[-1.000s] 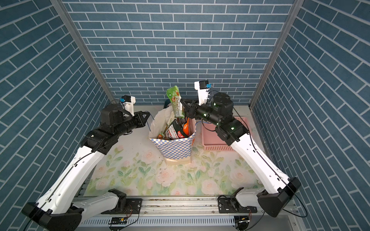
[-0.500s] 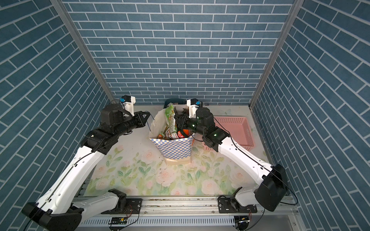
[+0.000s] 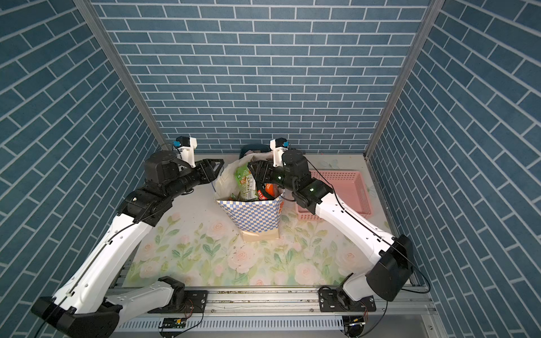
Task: Place the condiment packets inside the bag
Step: Place the condiment packet in the paper bag, then reset both arms
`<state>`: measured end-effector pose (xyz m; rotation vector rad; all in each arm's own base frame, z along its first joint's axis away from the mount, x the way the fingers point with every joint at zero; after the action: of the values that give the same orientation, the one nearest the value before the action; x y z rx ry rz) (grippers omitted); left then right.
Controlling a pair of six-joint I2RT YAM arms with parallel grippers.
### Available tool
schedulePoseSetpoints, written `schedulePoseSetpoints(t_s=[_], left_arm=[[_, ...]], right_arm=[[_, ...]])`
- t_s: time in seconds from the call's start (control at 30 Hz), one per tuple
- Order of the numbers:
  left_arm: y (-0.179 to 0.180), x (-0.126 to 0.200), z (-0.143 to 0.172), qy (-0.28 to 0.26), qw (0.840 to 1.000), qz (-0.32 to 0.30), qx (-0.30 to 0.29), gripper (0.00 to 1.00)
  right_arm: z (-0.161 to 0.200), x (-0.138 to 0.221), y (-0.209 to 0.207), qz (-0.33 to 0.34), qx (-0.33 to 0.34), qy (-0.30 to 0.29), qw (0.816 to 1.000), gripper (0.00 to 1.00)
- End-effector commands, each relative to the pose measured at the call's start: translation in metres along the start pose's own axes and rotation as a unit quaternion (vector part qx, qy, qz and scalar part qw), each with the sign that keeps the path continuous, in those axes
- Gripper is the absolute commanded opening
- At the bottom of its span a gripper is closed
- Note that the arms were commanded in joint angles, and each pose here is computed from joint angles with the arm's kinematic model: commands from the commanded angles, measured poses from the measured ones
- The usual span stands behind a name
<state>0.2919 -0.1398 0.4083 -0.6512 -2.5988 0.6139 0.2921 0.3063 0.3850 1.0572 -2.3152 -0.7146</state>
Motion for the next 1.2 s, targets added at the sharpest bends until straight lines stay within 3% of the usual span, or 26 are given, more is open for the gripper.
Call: schedulePoseSetpoints(t_s=[0.0, 0.13, 0.23, 0.33, 0.43, 0.53, 0.6, 0.73, 0.9, 1.0, 1.17], left_arm=[[-0.017, 0.017, -0.022, -0.043, 0.998, 0.034, -0.019, 0.69], [-0.012, 0.038, -0.041, -0.088, 0.995, -0.024, -0.044, 0.98], [0.003, 0.060, -0.059, -0.137, 0.982, -0.113, -0.058, 1.00], [0.033, 0.086, -0.079, -0.185, 0.952, -0.238, -0.052, 1.00], [0.080, 0.117, -0.087, -0.239, 0.900, -0.363, -0.025, 1.00], [0.137, 0.114, -0.066, -0.248, 0.866, -0.435, -0.010, 1.00], [0.175, 0.095, -0.039, -0.234, 0.857, -0.459, -0.022, 1.00], [0.227, 0.051, 0.027, -0.206, 0.862, -0.453, -0.101, 1.00], [0.247, 0.027, 0.088, -0.222, 0.884, -0.387, -0.142, 1.00], [0.251, 0.010, 0.108, -0.180, 0.902, -0.364, -0.149, 1.00], [0.251, 0.013, 0.144, -0.204, 0.901, -0.341, -0.176, 1.00]], right_arm=[[-0.031, 0.032, 0.009, 0.030, 0.082, -0.044, 0.995, 0.75], [-0.062, 0.067, -0.005, 0.073, 0.111, -0.092, 0.987, 0.84], [-0.083, 0.098, -0.037, 0.134, 0.129, -0.122, 0.975, 0.98], [-0.103, 0.136, -0.076, 0.227, 0.158, -0.147, 0.950, 1.00], [-0.119, 0.180, -0.118, 0.310, 0.183, -0.178, 0.916, 1.00], [-0.116, 0.208, -0.170, 0.362, 0.175, -0.194, 0.895, 1.00], [-0.104, 0.221, -0.211, 0.390, 0.158, -0.203, 0.884, 1.00], [-0.059, 0.221, -0.280, 0.398, 0.159, -0.212, 0.878, 1.00], [-0.007, 0.206, -0.321, 0.399, 0.183, -0.205, 0.875, 1.00], [0.014, 0.194, -0.327, 0.396, 0.200, -0.180, 0.878, 1.00], [0.051, 0.178, -0.320, 0.372, 0.246, -0.164, 0.880, 1.00]])
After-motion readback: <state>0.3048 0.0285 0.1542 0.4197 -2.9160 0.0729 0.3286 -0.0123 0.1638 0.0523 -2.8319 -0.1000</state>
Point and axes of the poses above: each gripper's point midway between its finger pads, its own x axis back along the fingers, its own y axis along the line the jaws close on, z = x × y, the point moved 5 cm from there along x, back along the fingers, and after that the axes turned 2 degrees about -x, right-handed, at the moved point
